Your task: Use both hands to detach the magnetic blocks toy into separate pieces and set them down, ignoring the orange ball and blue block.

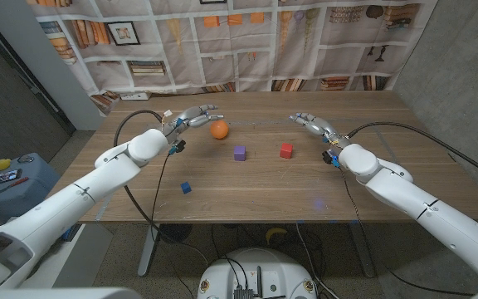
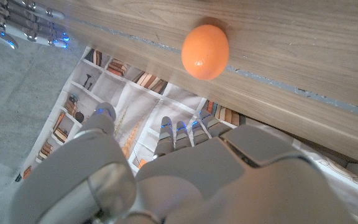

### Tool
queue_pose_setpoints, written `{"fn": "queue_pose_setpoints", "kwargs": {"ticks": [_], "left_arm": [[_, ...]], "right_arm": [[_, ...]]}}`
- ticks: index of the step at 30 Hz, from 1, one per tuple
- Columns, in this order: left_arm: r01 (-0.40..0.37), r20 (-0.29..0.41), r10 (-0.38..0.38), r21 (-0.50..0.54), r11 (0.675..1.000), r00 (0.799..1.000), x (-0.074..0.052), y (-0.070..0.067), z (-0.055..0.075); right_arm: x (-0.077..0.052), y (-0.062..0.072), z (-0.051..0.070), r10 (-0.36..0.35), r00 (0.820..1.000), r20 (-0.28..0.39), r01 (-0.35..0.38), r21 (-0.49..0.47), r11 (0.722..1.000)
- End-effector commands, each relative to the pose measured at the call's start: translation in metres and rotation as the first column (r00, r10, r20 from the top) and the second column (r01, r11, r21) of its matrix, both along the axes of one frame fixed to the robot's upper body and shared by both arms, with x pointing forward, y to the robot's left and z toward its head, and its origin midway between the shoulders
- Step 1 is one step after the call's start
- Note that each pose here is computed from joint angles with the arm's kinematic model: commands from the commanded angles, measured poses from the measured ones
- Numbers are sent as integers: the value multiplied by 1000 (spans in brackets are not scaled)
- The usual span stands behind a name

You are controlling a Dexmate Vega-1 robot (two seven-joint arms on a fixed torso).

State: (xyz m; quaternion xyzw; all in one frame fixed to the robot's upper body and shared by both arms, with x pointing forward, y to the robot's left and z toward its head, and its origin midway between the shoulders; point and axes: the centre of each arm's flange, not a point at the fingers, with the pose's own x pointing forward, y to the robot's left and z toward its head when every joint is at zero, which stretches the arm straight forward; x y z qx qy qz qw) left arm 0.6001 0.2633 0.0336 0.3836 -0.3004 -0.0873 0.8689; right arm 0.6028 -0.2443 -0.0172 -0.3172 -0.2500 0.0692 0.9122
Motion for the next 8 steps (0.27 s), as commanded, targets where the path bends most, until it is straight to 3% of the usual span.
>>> {"fn": "queue_pose_setpoints", "kwargs": {"ticks": [1,6,8], "left_arm": [[31,32,-25,-227,973,999,12,12,-22],[9,59,8,-288,958,998,10,21,-34],[31,54,-13,-336,941,998,11,26,-40]], "right_arm": [[4,-6,-4,43,999,3,-43,110,993],[7,-8,-6,64,998,2,-63,165,984],[7,-8,-7,77,997,-3,-75,195,978]]}}
